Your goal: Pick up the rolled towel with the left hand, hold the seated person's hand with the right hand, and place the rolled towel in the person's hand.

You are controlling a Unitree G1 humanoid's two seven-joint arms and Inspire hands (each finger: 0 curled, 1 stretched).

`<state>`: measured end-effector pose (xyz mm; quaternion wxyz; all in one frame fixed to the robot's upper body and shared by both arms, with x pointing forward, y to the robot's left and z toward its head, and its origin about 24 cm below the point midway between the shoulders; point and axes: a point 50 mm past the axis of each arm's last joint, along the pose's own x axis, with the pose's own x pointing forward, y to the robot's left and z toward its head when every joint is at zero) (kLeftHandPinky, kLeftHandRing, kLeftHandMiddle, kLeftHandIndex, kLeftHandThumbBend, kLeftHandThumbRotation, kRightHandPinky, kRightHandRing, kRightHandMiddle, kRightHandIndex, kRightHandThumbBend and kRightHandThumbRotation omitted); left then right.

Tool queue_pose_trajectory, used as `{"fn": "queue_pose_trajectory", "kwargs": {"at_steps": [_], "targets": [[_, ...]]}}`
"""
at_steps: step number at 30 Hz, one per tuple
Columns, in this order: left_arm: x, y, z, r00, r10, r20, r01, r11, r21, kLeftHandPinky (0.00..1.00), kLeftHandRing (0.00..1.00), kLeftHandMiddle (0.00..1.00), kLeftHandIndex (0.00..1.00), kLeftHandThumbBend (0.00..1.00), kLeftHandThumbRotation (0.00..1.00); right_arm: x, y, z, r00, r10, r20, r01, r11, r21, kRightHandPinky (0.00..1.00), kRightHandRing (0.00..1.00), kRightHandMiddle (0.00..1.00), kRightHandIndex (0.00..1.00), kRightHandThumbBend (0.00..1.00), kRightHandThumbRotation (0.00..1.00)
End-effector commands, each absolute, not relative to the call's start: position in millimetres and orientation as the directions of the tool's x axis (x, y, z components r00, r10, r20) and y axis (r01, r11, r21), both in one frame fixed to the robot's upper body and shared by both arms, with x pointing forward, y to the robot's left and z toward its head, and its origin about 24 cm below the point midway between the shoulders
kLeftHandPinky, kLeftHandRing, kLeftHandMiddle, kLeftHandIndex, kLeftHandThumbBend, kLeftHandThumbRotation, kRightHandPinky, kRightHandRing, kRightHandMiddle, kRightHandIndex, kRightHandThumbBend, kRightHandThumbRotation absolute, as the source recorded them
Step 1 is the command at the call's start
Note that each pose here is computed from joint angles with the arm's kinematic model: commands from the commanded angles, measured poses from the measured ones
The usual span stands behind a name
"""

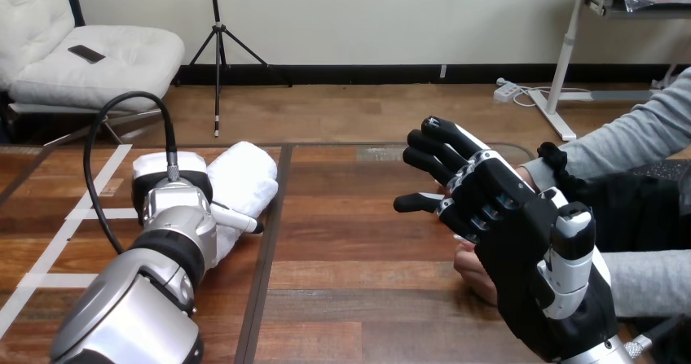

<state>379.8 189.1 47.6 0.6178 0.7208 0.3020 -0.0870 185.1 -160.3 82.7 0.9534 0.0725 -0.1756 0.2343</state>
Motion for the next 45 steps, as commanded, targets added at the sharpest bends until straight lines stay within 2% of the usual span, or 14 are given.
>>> {"fn": "queue_pose_trajectory", "kwargs": {"at_steps": [1, 6, 14, 27, 36, 45], "targets": [[394.8, 169.9, 73.7, 0.862, 0.284, -0.421, 0.462, -0.093, 0.882, 0.62, 0.74, 0.83, 0.85, 0.89, 0.82, 193.9, -159.4, 101.8, 0.778, 0.422, 0.466, -0.482, 0.876, 0.010, 0.71, 0.91, 0.90, 0.88, 0.90, 1.00], [394.9, 169.5, 73.9, 0.865, 0.282, -0.416, 0.448, -0.059, 0.892, 0.59, 0.72, 0.81, 0.83, 0.87, 0.78, 193.9, -159.8, 101.7, 0.780, 0.420, 0.464, -0.478, 0.878, 0.009, 0.71, 0.91, 0.90, 0.88, 0.90, 1.00], [394.9, 169.3, 73.7, 0.866, 0.278, -0.416, 0.441, -0.034, 0.897, 0.49, 0.66, 0.75, 0.77, 0.85, 0.68, 194.4, -160.3, 101.5, 0.779, 0.420, 0.466, -0.478, 0.878, 0.007, 0.71, 0.91, 0.90, 0.88, 0.90, 1.00], [394.0, 168.7, 72.1, 0.869, 0.284, -0.406, 0.435, -0.045, 0.899, 0.42, 0.60, 0.70, 0.76, 0.86, 0.59, 194.4, -160.2, 102.4, 0.777, 0.422, 0.467, -0.478, 0.878, 0.002, 0.71, 0.91, 0.90, 0.88, 0.90, 1.00], [393.4, 167.4, 71.1, 0.872, 0.289, -0.394, 0.440, -0.114, 0.891, 0.40, 0.57, 0.65, 0.69, 0.83, 0.47, 194.4, -160.4, 102.7, 0.778, 0.420, 0.467, -0.480, 0.877, 0.010, 0.70, 0.91, 0.90, 0.88, 0.89, 1.00], [392.8, 166.2, 70.0, 0.878, 0.291, -0.381, 0.428, -0.118, 0.896, 0.36, 0.50, 0.59, 0.63, 0.79, 0.28, 194.5, -160.9, 103.5, 0.779, 0.421, 0.465, -0.481, 0.877, 0.011, 0.71, 0.91, 0.90, 0.88, 0.90, 1.00]]}}
